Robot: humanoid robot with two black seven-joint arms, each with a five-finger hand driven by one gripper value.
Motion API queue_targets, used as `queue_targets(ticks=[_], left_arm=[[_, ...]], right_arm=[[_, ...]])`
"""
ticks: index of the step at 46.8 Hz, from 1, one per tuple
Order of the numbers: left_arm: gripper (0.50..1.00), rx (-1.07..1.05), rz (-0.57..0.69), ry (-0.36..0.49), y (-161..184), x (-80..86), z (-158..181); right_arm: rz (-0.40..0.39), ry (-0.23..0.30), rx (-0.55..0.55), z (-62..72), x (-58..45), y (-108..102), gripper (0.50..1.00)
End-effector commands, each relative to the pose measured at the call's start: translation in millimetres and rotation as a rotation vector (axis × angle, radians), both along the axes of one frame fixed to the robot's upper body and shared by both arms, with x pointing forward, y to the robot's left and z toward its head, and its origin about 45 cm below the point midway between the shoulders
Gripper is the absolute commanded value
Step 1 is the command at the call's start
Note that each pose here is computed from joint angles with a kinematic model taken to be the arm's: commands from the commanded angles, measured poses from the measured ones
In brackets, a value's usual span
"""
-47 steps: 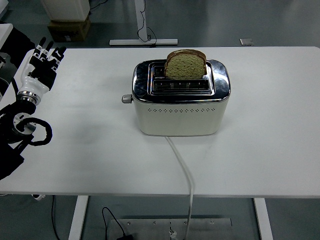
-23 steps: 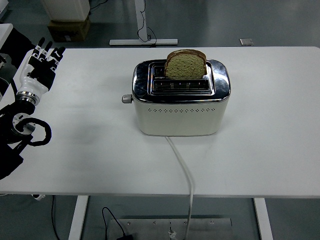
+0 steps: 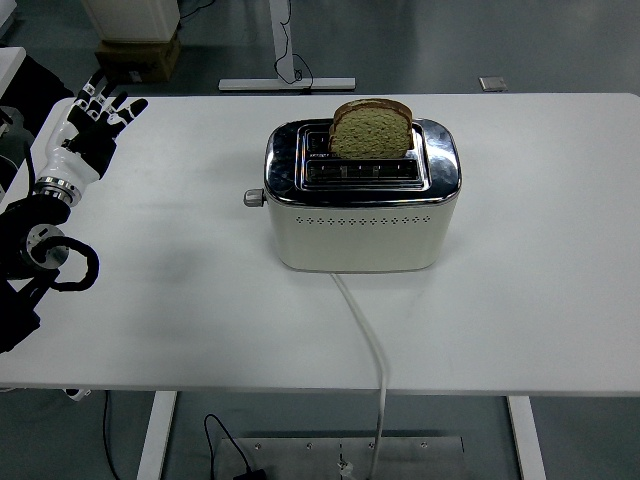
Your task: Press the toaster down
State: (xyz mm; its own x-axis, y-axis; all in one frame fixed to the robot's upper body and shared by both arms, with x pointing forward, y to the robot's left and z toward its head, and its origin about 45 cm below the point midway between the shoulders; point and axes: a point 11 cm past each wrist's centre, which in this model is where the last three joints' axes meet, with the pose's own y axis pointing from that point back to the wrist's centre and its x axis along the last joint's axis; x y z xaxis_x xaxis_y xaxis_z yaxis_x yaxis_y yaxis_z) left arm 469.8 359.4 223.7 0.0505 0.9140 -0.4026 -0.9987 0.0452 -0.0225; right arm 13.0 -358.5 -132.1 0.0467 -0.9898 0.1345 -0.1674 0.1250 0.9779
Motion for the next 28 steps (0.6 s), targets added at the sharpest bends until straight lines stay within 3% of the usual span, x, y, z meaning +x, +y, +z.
queue_targets(ticks=[1, 19, 28], left_arm=[[1.000, 0.009, -0.011, -0.005, -1, 0.8, 2], [1.000, 0.159, -0.098, 0.024, -7, -2.1, -3], [1.000, 0.244, -0.133, 0.025, 14, -6.6, 5]], right_arm=[[0.000, 0.001, 0.000, -0.1, -0.9, 0, 0.998], [0.000, 0.000, -0.001, 0.1, -0.1, 0, 0.998], [0.000, 0.000, 0.000, 0.0, 0.0, 0, 0.998]])
